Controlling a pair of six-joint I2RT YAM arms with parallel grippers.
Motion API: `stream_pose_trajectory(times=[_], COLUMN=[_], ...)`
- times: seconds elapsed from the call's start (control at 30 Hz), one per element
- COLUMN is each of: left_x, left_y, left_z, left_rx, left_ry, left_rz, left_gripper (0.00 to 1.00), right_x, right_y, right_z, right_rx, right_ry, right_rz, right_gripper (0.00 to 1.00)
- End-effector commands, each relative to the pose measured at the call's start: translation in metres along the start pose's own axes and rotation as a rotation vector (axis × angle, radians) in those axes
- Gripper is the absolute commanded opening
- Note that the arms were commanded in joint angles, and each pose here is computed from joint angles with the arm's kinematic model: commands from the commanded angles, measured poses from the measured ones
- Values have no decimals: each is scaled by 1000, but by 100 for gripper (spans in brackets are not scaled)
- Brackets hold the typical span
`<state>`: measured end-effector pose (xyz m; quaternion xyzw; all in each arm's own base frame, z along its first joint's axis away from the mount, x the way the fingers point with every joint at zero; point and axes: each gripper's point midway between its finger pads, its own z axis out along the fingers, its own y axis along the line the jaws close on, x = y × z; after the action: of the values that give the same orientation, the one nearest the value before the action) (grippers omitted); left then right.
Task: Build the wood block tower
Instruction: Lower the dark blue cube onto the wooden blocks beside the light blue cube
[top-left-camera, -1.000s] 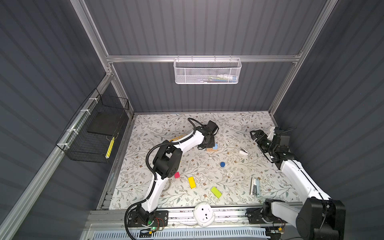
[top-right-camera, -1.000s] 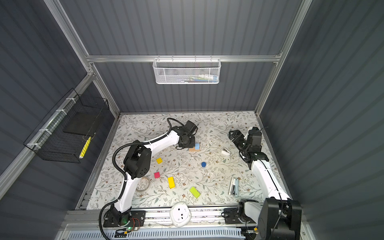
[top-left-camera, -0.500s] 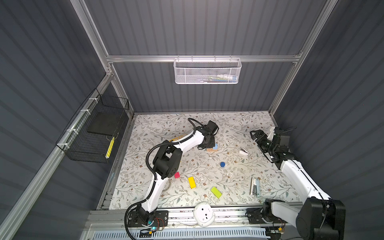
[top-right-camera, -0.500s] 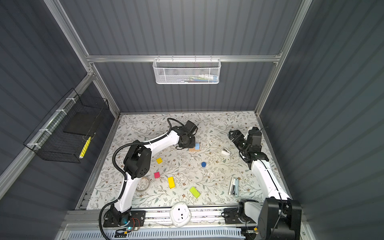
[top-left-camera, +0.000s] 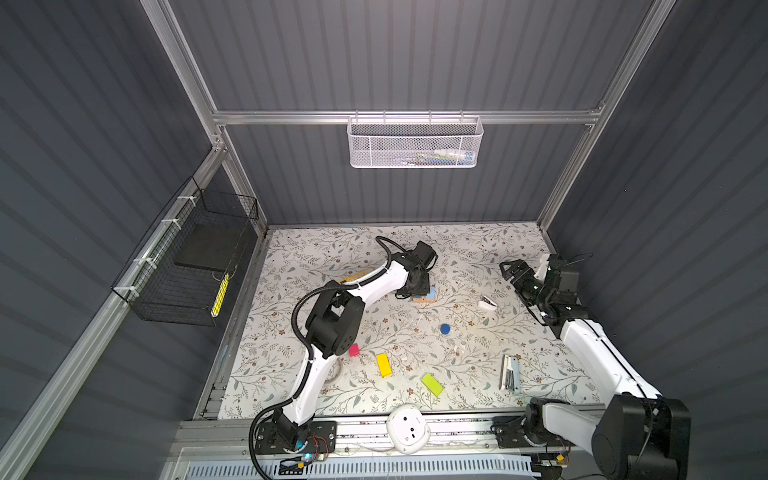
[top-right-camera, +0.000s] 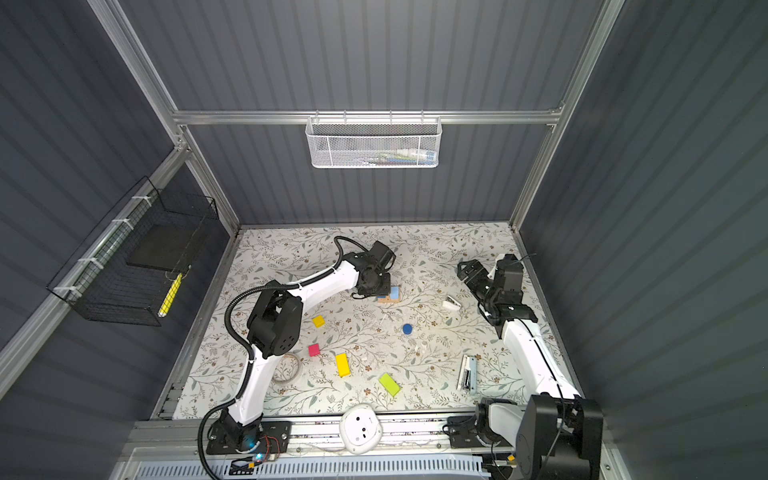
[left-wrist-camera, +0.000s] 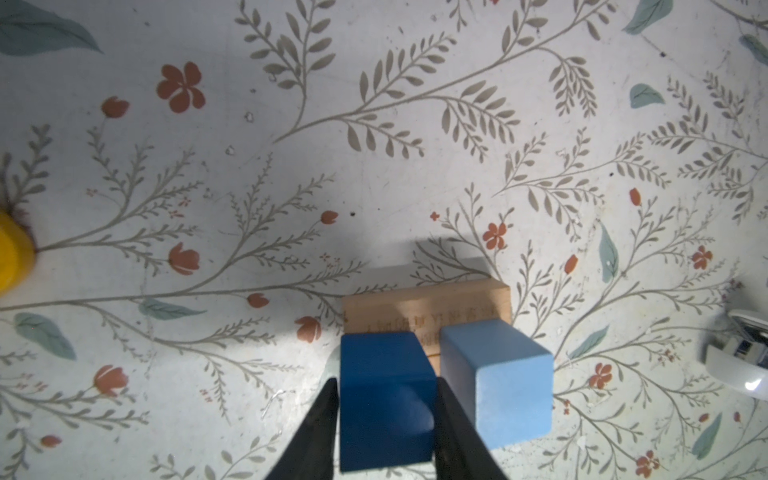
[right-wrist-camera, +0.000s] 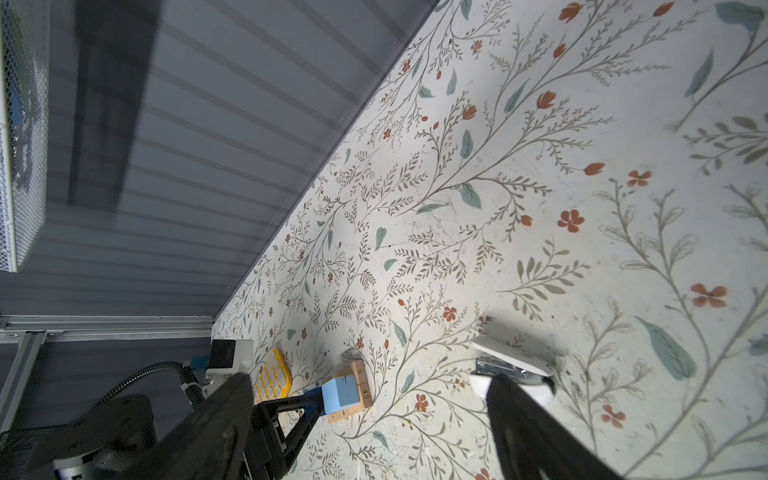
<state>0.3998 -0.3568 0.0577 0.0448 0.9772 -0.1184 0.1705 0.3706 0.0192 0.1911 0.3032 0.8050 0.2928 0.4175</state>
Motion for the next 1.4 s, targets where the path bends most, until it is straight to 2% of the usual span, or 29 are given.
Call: stream_pose_trajectory(times=[0.0, 0.43, 0.9, 1.37], left_x=[-5, -7, -9, -13], left_y=[-4, -6, -9, -9], left_z=[1, -8, -15, -24], left_rx=[15, 33, 49, 49], left_ry=[-4, -13, -23, -41], left_rz=[-15, -19, -25, -29], left_gripper=[40, 37, 40, 38], right_x=[-7, -6, -5, -5], right_y=[13, 12, 10, 10], right_z=[0, 0, 1, 2], right_rx=[-32, -31, -28, -29], right_ry=[-12, -8, -5, -3], right_rz=[-16, -17, -13, -10], right_gripper=[90, 90, 90, 89])
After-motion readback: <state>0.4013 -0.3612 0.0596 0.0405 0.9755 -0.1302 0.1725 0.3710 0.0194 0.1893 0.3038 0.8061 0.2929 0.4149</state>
